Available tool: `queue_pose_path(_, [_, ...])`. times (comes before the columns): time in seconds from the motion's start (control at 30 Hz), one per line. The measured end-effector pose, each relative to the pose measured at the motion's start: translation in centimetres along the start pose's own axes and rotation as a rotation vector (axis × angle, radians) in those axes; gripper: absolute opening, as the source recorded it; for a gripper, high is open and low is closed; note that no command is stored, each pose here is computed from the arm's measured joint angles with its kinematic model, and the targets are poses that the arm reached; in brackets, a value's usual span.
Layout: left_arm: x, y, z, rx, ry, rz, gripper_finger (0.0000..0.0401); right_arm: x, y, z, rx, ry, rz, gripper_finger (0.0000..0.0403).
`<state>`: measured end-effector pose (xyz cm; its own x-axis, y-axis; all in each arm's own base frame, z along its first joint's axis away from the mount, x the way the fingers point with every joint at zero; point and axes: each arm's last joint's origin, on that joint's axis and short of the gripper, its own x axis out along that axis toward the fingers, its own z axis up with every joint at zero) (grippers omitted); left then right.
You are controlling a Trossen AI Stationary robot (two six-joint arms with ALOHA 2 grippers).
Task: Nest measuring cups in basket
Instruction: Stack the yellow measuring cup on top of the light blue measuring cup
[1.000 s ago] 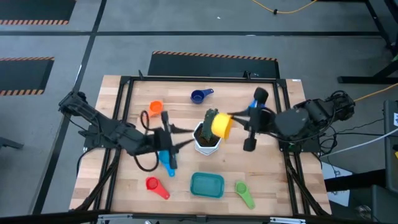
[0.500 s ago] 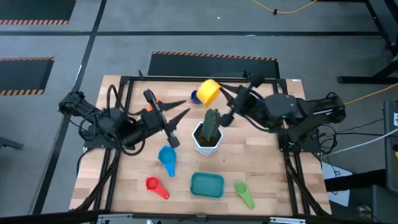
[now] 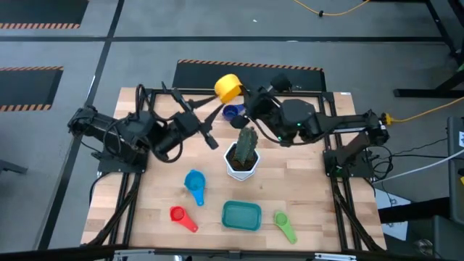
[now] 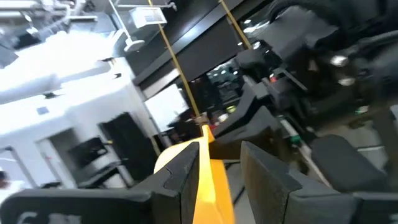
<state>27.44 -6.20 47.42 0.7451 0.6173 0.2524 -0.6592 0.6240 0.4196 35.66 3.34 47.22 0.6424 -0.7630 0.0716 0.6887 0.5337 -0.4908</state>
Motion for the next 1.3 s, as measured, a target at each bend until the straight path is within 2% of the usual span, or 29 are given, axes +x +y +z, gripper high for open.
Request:
queue_pose_path(0.33, [1.6, 1.0, -1.1, 0.059, 0.048, 0.067, 0.0111, 1.7, 1.2, -0.7, 0.012, 0.005, -0.032, 0.0015])
queue_pose_path(0.57, [1.9, 0.8, -2.2, 0.164, 0.163, 0.083, 0.0111, 1.7, 1.3, -0.6, 0.026, 0.0, -0.041, 0.0015])
queue_pose_path(0.83, [1.9, 0.8, -2.4, 0.177, 0.2, 0.111, 0.0111, 1.7, 1.2, -0.7, 0.031, 0.013, -0.057, 0.0015])
queue_pose_path(1.3, [1.7, 0.6, -2.6, 0.318, 0.282, 0.152, 0.0111, 1.7, 1.7, -1.2, -0.041, 0.046, -0.027, 0.0015])
